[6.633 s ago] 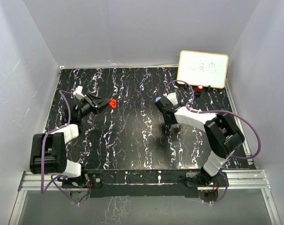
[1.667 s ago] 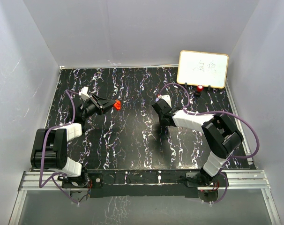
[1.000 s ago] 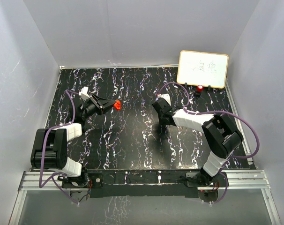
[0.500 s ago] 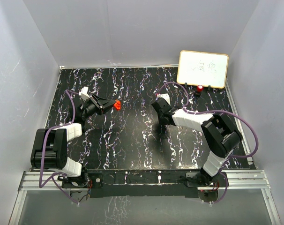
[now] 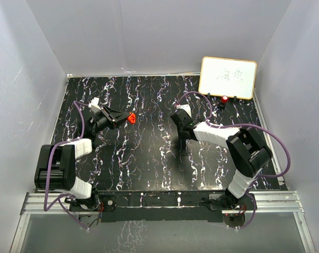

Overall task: Insert the wireless bluetooth earbuds into the charging case
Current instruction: Pick up the earbud from the center of the board.

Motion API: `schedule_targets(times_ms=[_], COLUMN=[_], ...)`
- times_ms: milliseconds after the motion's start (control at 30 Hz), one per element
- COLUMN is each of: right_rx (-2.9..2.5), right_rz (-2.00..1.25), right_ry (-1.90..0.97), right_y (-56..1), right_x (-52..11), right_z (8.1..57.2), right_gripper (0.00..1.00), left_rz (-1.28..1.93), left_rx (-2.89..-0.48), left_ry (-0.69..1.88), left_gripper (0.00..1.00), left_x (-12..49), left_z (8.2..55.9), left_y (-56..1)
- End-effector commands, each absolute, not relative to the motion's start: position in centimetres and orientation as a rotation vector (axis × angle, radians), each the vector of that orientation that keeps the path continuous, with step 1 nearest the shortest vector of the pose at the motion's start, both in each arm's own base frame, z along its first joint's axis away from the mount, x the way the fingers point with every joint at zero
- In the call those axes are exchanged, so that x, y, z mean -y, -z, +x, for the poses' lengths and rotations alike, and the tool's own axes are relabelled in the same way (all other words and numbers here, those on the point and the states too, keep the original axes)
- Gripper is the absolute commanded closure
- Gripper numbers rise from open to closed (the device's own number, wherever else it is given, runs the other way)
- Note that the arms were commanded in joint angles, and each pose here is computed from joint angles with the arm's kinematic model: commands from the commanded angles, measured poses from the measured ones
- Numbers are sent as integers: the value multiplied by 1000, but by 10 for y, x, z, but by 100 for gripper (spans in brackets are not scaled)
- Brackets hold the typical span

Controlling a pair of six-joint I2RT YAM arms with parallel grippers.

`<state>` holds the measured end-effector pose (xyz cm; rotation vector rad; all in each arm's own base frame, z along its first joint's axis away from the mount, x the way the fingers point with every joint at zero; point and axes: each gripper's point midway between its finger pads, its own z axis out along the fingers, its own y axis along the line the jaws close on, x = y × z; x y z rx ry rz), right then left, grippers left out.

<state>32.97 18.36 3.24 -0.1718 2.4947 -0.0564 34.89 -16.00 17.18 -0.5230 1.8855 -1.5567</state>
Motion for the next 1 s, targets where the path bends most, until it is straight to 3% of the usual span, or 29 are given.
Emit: schedule_targets(times_ms=[0, 467, 967], right_rx=[-2436, -2069, -1489], right_rz=[-147, -81, -168], right_ry=[19, -207, -576], right_y=[-50, -141, -238], right_x=[-192, -203, -219], right_z=[346, 366, 334], right_gripper=[98, 100, 100], left_rz=[-467, -433, -369], left_rx=[-1860, -1870, -1885], left_ry=[1559, 1579, 1733], left_gripper=[100, 100, 100], left_x=[162, 182, 241], left_z=[349, 350, 351], left_y=[-183, -189, -191])
